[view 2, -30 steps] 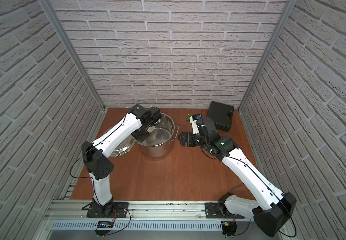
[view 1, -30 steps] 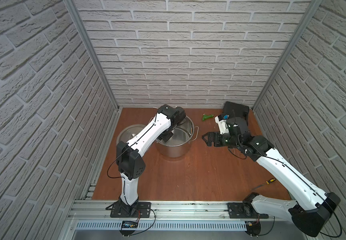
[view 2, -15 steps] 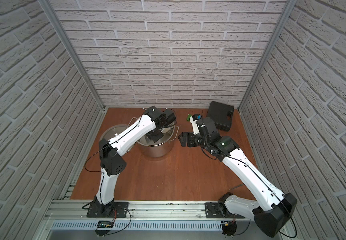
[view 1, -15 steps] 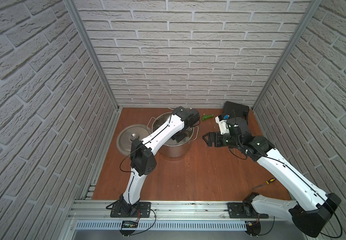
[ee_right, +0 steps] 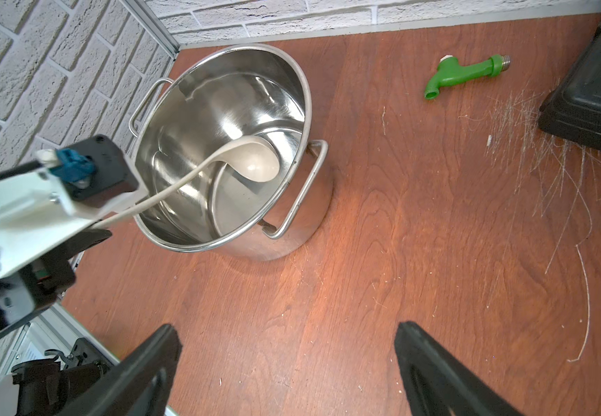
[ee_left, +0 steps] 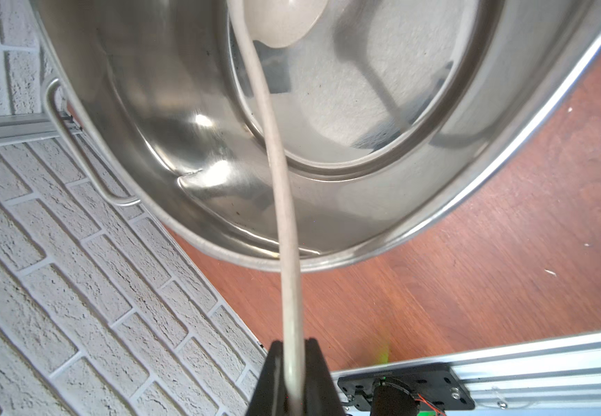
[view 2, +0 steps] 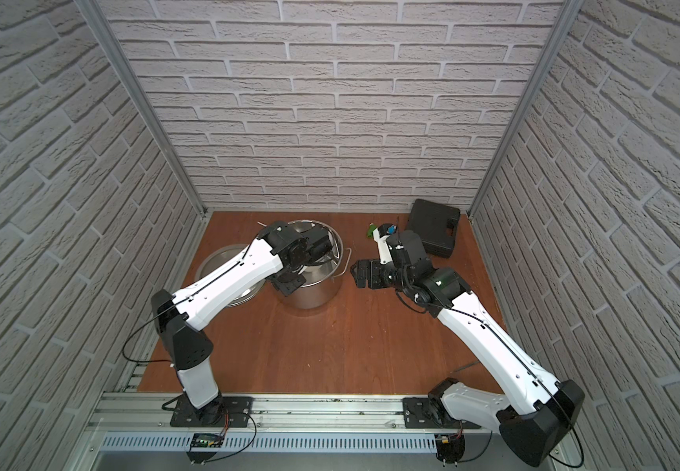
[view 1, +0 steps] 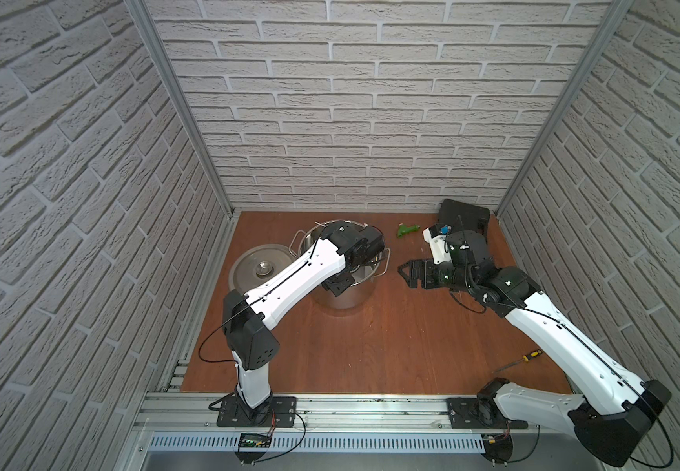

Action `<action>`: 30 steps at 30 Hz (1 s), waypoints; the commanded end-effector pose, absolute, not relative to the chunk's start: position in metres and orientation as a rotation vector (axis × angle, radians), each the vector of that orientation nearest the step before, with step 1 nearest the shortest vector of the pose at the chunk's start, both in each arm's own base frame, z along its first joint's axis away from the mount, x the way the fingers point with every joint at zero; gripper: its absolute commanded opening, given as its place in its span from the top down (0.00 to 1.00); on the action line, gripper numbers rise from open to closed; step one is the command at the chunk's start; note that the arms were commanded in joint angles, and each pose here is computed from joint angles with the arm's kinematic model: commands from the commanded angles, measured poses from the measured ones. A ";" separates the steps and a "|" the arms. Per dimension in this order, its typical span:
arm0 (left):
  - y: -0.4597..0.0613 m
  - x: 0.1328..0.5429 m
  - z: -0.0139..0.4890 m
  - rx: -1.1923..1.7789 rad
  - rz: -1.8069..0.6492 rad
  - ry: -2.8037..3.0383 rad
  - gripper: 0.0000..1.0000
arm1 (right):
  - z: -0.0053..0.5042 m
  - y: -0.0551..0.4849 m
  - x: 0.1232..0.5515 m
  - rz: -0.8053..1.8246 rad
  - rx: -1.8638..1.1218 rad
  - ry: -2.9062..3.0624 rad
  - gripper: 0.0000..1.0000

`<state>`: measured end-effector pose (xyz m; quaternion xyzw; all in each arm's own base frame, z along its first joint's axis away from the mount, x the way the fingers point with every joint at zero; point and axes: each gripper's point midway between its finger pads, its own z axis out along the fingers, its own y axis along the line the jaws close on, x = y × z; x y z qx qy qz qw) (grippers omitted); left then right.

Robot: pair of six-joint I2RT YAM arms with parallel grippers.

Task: Stir the soup with a spoon
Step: Stir the soup in the pan with a stick.

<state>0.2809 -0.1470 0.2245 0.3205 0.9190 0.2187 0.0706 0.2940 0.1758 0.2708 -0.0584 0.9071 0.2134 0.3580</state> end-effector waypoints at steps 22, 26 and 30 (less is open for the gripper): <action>-0.175 0.329 0.209 0.919 0.603 2.816 1.00 | 0.287 0.165 0.288 0.496 -0.161 2.286 0.03; -0.185 0.314 0.211 0.948 0.576 2.820 1.00 | 0.284 0.161 0.286 0.479 -0.160 2.290 0.03; -0.181 0.292 0.216 0.966 0.600 2.827 1.00 | 0.285 0.163 0.288 0.483 -0.158 2.287 0.03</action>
